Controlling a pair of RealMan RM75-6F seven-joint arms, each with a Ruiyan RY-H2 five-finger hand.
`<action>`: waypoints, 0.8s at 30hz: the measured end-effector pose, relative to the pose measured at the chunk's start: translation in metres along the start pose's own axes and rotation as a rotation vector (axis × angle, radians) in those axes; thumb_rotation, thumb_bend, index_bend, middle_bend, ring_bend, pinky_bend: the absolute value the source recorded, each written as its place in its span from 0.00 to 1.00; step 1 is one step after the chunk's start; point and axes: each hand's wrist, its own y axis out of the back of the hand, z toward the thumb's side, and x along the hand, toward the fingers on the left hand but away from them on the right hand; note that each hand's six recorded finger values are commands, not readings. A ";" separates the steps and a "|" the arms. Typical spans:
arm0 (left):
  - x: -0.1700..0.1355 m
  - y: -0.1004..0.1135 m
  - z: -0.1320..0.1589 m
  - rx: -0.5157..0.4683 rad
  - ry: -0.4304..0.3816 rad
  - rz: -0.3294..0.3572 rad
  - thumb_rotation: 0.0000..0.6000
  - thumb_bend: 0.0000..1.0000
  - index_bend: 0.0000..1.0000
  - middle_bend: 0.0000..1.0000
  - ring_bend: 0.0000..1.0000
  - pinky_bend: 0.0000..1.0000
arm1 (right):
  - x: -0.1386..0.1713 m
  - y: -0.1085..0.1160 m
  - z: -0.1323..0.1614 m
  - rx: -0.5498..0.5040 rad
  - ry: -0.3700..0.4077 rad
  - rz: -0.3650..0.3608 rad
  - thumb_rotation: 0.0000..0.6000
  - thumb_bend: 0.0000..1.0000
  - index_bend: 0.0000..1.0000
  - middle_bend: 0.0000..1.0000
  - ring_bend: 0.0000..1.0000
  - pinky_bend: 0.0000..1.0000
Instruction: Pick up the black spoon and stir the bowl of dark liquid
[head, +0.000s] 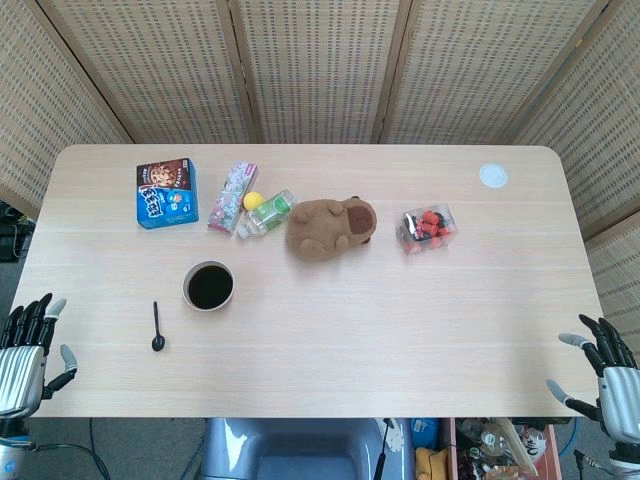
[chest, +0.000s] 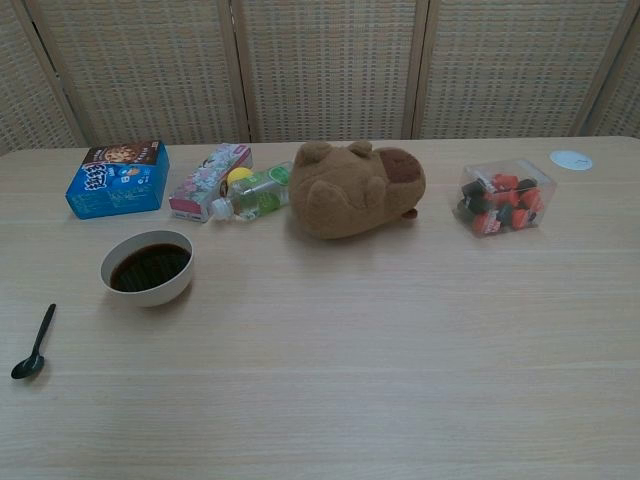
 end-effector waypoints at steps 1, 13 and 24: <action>0.000 0.000 0.000 0.000 0.000 -0.001 0.50 0.71 0.03 0.00 0.00 0.00 | 0.000 0.000 0.000 0.000 -0.001 0.000 1.00 0.30 0.35 0.21 0.10 0.21; 0.009 -0.008 0.005 0.047 -0.029 -0.042 0.93 0.71 0.03 0.00 0.00 0.00 | 0.001 0.000 -0.002 -0.001 -0.007 0.000 1.00 0.30 0.35 0.21 0.10 0.21; 0.026 -0.033 0.014 0.185 -0.113 -0.181 0.78 1.00 0.24 0.00 0.00 0.00 | 0.004 0.001 -0.005 -0.007 -0.016 0.000 1.00 0.30 0.35 0.21 0.10 0.22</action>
